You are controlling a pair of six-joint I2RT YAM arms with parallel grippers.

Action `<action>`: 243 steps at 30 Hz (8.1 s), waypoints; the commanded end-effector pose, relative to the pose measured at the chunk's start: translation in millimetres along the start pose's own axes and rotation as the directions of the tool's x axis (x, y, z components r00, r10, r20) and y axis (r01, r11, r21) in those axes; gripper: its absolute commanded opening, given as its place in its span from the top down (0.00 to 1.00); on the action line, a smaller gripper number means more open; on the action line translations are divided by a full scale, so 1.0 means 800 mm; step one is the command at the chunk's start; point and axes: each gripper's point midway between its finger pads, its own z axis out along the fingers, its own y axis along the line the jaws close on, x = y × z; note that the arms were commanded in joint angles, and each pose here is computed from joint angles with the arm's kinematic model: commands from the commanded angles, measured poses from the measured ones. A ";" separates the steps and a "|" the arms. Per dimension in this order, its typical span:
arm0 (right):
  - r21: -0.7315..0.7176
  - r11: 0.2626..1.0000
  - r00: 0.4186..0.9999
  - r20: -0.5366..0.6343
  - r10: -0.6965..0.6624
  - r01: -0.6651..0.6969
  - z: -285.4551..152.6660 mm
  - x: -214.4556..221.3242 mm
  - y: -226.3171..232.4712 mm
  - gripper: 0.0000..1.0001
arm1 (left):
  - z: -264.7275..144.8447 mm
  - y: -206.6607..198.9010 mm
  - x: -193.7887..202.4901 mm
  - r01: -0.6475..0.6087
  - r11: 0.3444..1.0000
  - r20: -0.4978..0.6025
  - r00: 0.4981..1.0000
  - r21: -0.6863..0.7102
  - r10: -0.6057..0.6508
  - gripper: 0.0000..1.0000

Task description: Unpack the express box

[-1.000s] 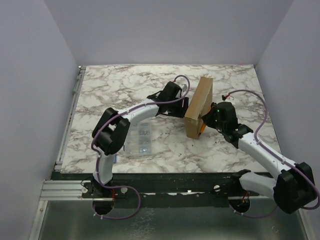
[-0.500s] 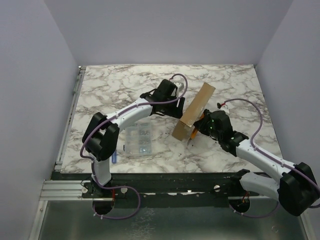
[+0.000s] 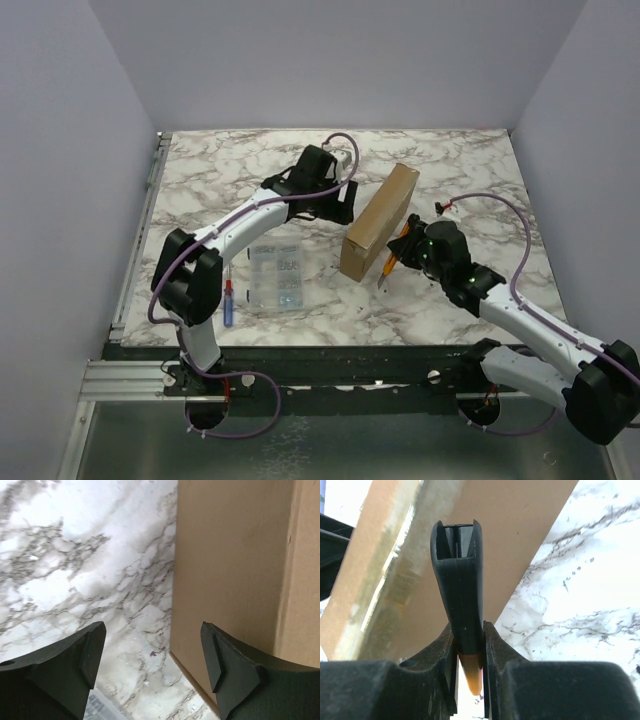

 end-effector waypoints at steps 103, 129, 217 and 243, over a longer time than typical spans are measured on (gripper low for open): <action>-0.357 0.427 0.556 0.568 -0.606 0.831 -0.075 -0.061 0.218 0.99 | -0.011 -0.050 -0.019 0.072 0.958 0.006 0.997 0.277 -0.076 0.67; -0.326 0.403 0.502 0.715 -0.487 0.855 -0.099 -0.040 0.187 0.99 | 0.018 -0.004 0.011 -0.021 0.992 -0.087 0.996 0.126 0.033 0.74; -0.378 0.560 0.649 0.626 -0.432 0.737 -0.084 -0.073 0.158 0.99 | -0.050 -0.109 0.045 -0.039 0.999 0.838 0.544 -0.027 0.044 0.01; -0.225 0.594 0.613 0.510 -0.604 0.773 -0.062 -0.062 0.134 0.99 | -0.040 -0.088 0.066 -0.128 0.976 0.796 0.565 -0.175 0.217 0.55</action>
